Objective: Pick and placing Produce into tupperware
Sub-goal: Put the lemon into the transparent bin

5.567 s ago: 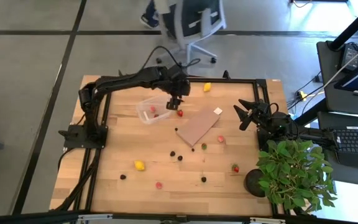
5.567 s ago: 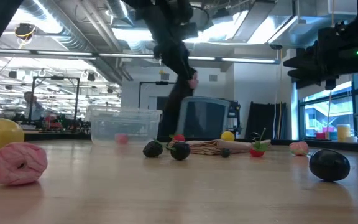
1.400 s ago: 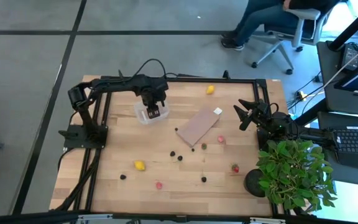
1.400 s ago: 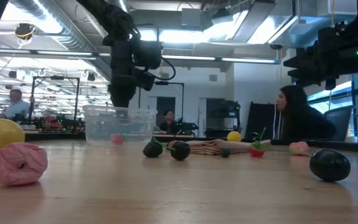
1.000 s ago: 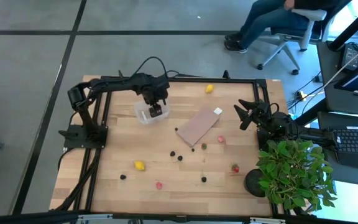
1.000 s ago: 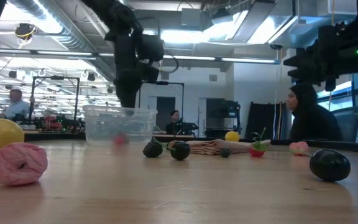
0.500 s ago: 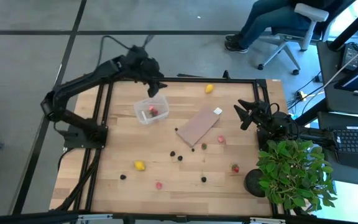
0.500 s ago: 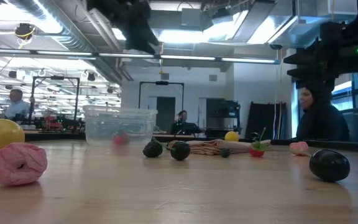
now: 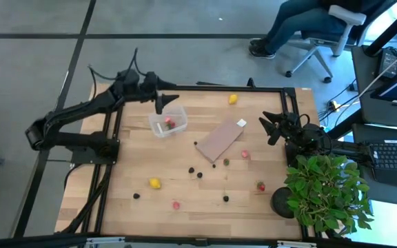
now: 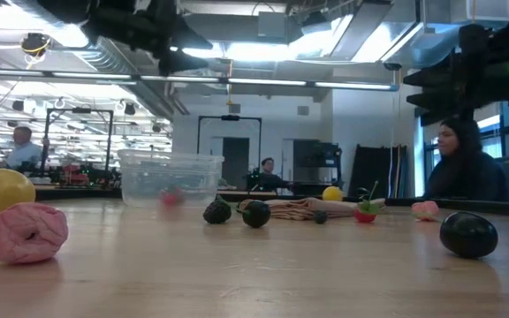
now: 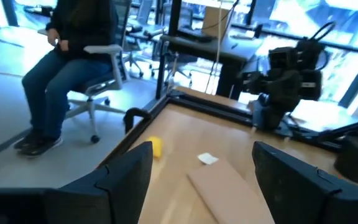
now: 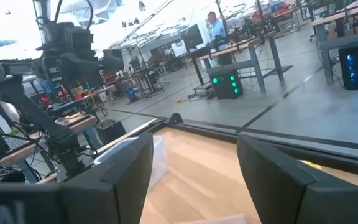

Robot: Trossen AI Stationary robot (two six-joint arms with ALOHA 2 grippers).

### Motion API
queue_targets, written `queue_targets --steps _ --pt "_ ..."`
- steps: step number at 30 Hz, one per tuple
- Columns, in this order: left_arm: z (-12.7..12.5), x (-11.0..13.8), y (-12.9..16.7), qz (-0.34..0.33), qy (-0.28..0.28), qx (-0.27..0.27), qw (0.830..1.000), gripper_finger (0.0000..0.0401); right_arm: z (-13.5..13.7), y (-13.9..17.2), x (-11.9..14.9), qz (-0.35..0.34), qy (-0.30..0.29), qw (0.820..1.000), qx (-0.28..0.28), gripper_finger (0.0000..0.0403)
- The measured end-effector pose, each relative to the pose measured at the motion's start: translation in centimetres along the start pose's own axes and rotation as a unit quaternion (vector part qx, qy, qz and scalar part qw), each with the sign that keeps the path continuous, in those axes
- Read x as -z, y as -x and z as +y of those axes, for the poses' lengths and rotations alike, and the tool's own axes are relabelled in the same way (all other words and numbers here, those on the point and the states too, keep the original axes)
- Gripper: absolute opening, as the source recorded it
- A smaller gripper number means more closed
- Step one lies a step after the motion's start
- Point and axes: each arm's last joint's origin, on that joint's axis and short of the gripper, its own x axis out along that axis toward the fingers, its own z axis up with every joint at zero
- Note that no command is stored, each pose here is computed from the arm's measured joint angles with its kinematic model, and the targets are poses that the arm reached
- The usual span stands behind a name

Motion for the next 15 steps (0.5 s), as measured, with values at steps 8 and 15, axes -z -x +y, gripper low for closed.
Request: queue_targets --steps 8,15 --pt "-0.4 3.3 1.1 -0.021 0.004 0.007 1.000 0.0267 0.0 0.0 0.1 0.003 0.002 1.000 0.001 0.0234" --pt "-0.3 4.4 1.2 -0.015 0.018 0.000 1.000 0.0267 0.0 0.0 0.1 0.003 0.003 1.000 0.002 0.0234"
